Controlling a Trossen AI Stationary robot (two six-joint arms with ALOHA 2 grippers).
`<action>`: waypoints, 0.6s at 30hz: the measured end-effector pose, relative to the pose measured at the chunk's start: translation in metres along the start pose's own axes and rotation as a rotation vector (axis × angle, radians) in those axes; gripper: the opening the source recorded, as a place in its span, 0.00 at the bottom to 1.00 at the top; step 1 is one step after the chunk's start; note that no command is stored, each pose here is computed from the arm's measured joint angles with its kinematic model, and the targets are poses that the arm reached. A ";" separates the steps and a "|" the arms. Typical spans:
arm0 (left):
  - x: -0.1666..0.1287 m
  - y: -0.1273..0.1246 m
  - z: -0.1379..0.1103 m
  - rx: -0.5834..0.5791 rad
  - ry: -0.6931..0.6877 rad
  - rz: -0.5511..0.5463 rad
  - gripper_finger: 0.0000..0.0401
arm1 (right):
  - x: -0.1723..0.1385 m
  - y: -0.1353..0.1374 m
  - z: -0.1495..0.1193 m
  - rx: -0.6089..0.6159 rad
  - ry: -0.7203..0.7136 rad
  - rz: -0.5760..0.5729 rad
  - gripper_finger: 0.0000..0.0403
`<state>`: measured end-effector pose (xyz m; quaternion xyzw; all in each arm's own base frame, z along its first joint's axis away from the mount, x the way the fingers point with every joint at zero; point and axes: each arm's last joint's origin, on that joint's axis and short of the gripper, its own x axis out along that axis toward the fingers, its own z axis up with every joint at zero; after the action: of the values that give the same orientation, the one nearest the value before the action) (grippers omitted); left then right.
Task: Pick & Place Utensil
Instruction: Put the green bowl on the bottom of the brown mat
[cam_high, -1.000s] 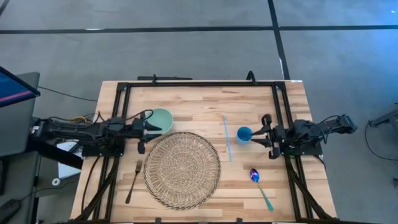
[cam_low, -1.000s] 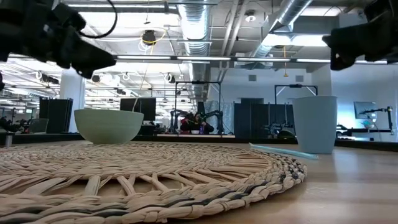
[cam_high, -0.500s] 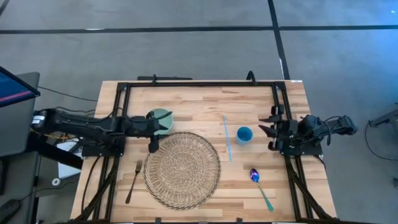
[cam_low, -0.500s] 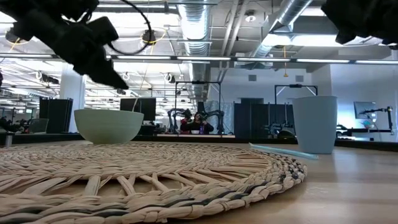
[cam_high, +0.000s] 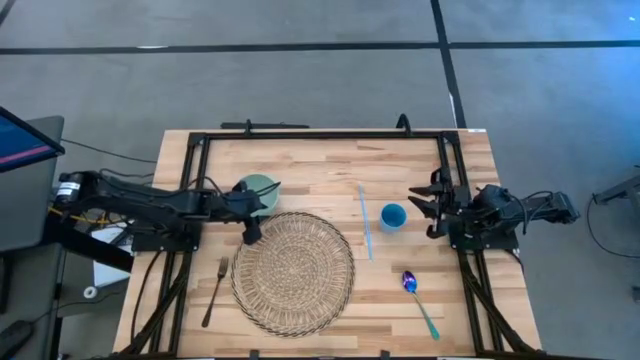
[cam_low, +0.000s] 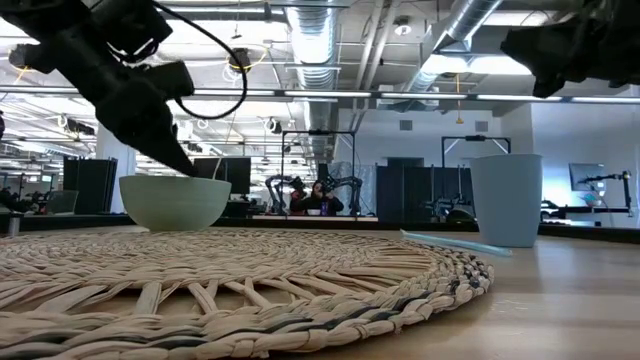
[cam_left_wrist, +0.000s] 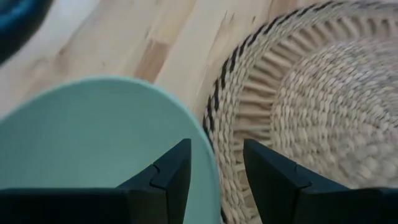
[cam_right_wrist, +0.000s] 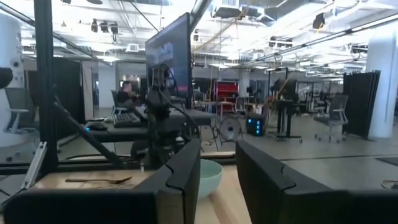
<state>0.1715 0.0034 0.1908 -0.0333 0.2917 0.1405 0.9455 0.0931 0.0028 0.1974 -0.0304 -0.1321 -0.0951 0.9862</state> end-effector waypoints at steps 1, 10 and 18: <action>0.002 0.000 -0.001 0.003 0.012 0.002 0.37 | 0.000 0.000 0.000 0.000 0.001 0.000 0.24; 0.014 0.000 -0.008 0.029 0.079 0.093 0.31 | 0.000 0.000 -0.001 0.036 0.017 0.009 0.24; 0.013 -0.002 0.000 -0.012 0.055 0.080 0.04 | 0.000 0.000 -0.001 0.038 0.016 0.010 0.24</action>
<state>0.1820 0.0045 0.1833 -0.0310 0.3179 0.1791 0.9305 0.0935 0.0031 0.1961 -0.0114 -0.1256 -0.0880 0.9881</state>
